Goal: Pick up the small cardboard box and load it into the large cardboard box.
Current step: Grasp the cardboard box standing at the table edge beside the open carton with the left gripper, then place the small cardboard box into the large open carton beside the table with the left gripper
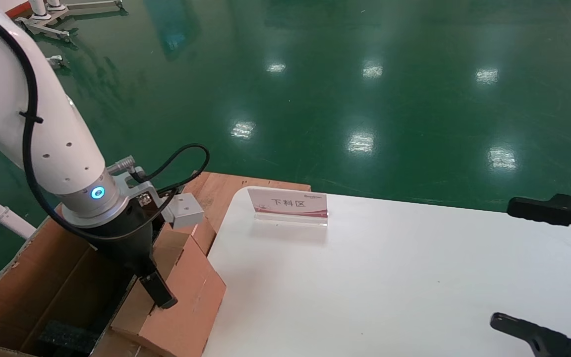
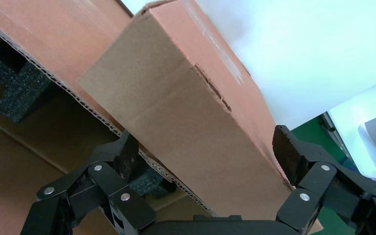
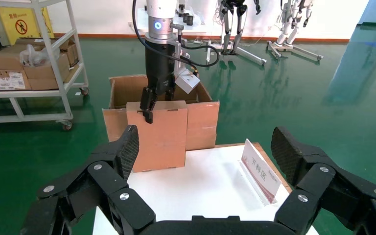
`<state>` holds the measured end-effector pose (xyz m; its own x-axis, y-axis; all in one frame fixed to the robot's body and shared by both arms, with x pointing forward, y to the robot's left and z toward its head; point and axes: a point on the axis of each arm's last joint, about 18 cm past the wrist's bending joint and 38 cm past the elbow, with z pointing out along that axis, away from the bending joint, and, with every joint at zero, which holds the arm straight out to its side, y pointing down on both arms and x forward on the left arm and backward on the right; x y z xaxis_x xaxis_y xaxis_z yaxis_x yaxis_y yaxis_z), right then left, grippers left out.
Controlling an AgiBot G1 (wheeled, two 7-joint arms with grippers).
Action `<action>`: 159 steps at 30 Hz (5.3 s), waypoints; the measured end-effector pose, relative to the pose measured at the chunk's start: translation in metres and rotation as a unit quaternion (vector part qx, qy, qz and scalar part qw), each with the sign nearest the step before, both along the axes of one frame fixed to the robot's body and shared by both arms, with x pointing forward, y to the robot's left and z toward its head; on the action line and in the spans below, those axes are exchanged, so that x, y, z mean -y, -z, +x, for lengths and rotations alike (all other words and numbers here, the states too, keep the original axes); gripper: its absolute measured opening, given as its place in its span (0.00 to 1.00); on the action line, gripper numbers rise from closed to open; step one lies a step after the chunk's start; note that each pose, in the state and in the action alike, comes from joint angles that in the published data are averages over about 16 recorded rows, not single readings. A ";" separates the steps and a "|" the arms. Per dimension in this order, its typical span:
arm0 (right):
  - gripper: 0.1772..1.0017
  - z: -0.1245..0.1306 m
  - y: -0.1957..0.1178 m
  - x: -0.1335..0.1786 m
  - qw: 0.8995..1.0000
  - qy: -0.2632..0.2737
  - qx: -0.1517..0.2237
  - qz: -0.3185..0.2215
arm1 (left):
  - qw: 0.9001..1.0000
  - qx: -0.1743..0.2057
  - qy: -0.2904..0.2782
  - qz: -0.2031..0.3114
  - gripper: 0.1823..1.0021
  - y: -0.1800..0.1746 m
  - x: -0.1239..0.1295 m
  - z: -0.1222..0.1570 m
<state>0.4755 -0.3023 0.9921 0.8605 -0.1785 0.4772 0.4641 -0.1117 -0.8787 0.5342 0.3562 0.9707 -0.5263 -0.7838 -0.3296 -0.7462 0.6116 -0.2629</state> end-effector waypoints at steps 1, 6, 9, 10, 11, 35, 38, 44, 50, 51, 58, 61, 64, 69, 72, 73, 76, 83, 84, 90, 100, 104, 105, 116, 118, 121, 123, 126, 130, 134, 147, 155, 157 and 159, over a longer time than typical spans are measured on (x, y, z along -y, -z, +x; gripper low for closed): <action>1.00 0.000 0.000 0.000 1.000 0.000 0.000 0.000 | 1.000 0.000 0.000 -0.001 1.00 0.000 0.000 0.000; 1.00 0.000 0.000 0.000 1.000 0.000 0.000 0.000 | 1.000 0.000 0.000 -0.002 1.00 0.002 0.000 0.000; 0.99 0.000 0.000 0.000 1.000 0.000 0.000 0.000 | 1.000 0.000 0.000 -0.002 0.99 0.001 0.000 0.000; 0.99 0.000 0.000 0.000 1.000 0.000 0.000 0.000 | 1.000 0.000 0.000 -0.002 0.99 0.001 0.000 0.000; 0.99 0.000 0.000 0.000 1.000 0.000 0.000 0.000 | 1.000 0.000 0.000 -0.001 0.99 0.001 0.000 0.000; 0.64 0.000 0.000 0.000 1.000 0.000 0.000 0.000 | 1.000 -0.001 0.000 0.001 0.64 -0.001 0.000 0.000; 0.56 0.000 0.000 0.000 1.000 0.000 0.000 0.000 | 1.000 -0.001 0.000 0.001 0.55 -0.001 0.000 0.000; 0.39 0.000 0.000 0.000 1.000 0.000 0.000 0.000 | 1.000 0.000 0.000 0.001 0.38 -0.001 0.000 0.000; 0.24 0.000 0.000 0.000 1.000 0.000 0.000 0.000 | 1.000 0.006 0.007 -0.007 0.24 -0.007 0.004 0.001; 0.21 0.000 0.000 0.000 1.000 0.000 0.000 0.000 | 1.000 0.009 0.009 -0.010 0.22 -0.010 0.005 0.001; 0.09 0.000 0.000 0.000 1.000 0.000 0.000 0.000 | 0.998 0.041 0.034 -0.039 0.14 -0.041 0.016 -0.003; 0.07 0.000 0.000 0.000 1.000 0.000 0.000 0.000 | 0.996 0.064 0.047 -0.050 0.12 -0.062 0.020 -0.007; 0.04 0.000 0.000 0.000 1.000 0.000 0.000 0.000 | 0.993 0.092 0.054 -0.057 0.11 -0.088 0.021 -0.014; 0.02 0.000 0.000 0.000 1.000 0.000 0.000 0.000 | 0.987 0.141 0.053 -0.057 0.10 -0.134 0.015 -0.030; 0.02 0.000 0.000 0.000 1.000 0.000 0.000 0.000 | 0.983 0.170 0.044 -0.052 0.10 -0.160 0.007 -0.042; 0.02 0.000 0.000 0.000 1.000 0.000 0.000 0.000 | 0.982 0.178 0.040 -0.050 0.10 -0.168 0.003 -0.046; 0.02 0.000 0.000 0.000 1.000 0.000 0.000 0.000 | 0.979 0.199 0.026 -0.040 0.09 -0.189 -0.007 -0.058; 0.02 0.000 0.000 0.000 1.000 0.000 0.000 0.000 | 0.976 0.216 -0.017 -0.009 0.09 -0.216 -0.035 -0.079; 0.02 0.000 0.000 0.000 1.000 0.000 0.000 0.000 | 0.977 0.214 -0.025 -0.003 0.09 -0.218 -0.039 -0.081; 0.04 0.000 0.000 0.000 1.000 0.000 0.000 0.000 | 0.981 0.183 -0.067 0.025 0.09 -0.217 -0.065 -0.093; 0.15 0.000 0.000 0.000 1.000 0.000 0.000 0.000 | 0.987 0.102 -0.119 0.032 0.09 -0.196 -0.099 -0.113; 0.23 0.000 0.000 0.000 1.000 0.000 0.000 0.000 | 0.988 0.073 -0.133 0.027 0.09 -0.185 -0.108 -0.119; 0.25 0.000 0.000 0.000 1.000 0.000 0.000 0.000 | 0.988 0.066 -0.136 0.026 0.09 -0.182 -0.110 -0.120; 0.55 0.000 0.000 0.000 1.000 0.000 0.000 0.000 | 0.987 0.022 -0.161 0.004 0.09 -0.146 -0.137 -0.110; 0.61 0.000 0.000 0.000 1.000 0.000 0.000 0.000 | 0.986 0.019 -0.163 -0.005 0.08 -0.138 -0.143 -0.106; 0.68 0.000 0.000 0.000 1.000 0.000 0.000 0.000 | 0.985 0.016 -0.168 -0.018 0.08 -0.126 -0.151 -0.100; 0.74 0.000 0.000 0.000 1.000 0.000 0.000 0.000 | 0.985 0.015 -0.172 -0.028 0.08 -0.118 -0.156 -0.097; 0.80 0.000 0.000 0.000 1.000 0.000 0.000 0.000 | 0.983 0.012 -0.178 -0.042 0.08 -0.106 -0.164 -0.092; 0.88 0.000 0.000 0.000 1.000 0.000 0.000 0.000 | 0.981 0.008 -0.186 -0.057 0.08 -0.091 -0.174 -0.086; 0.93 0.000 0.000 0.000 1.000 0.000 0.000 0.000 | 0.978 0.006 -0.195 -0.068 0.08 -0.076 -0.185 -0.077; 1.00 0.000 0.000 0.000 1.000 0.000 0.000 0.000 | 0.973 0.007 -0.216 -0.085 0.08 -0.045 -0.205 -0.050; 1.00 0.000 0.000 0.000 1.000 0.000 0.000 0.000 | 0.971 0.002 -0.225 -0.081 0.08 -0.036 -0.210 -0.041; 1.00 0.000 0.000 0.000 1.000 0.000 0.000 0.000 | 0.971 0.001 -0.227 -0.078 0.08 -0.034 -0.212 -0.040; 1.00 0.000 0.000 0.000 1.000 0.000 0.000 0.000 | 0.971 0.000 -0.229 -0.074 0.08 -0.033 -0.213 -0.039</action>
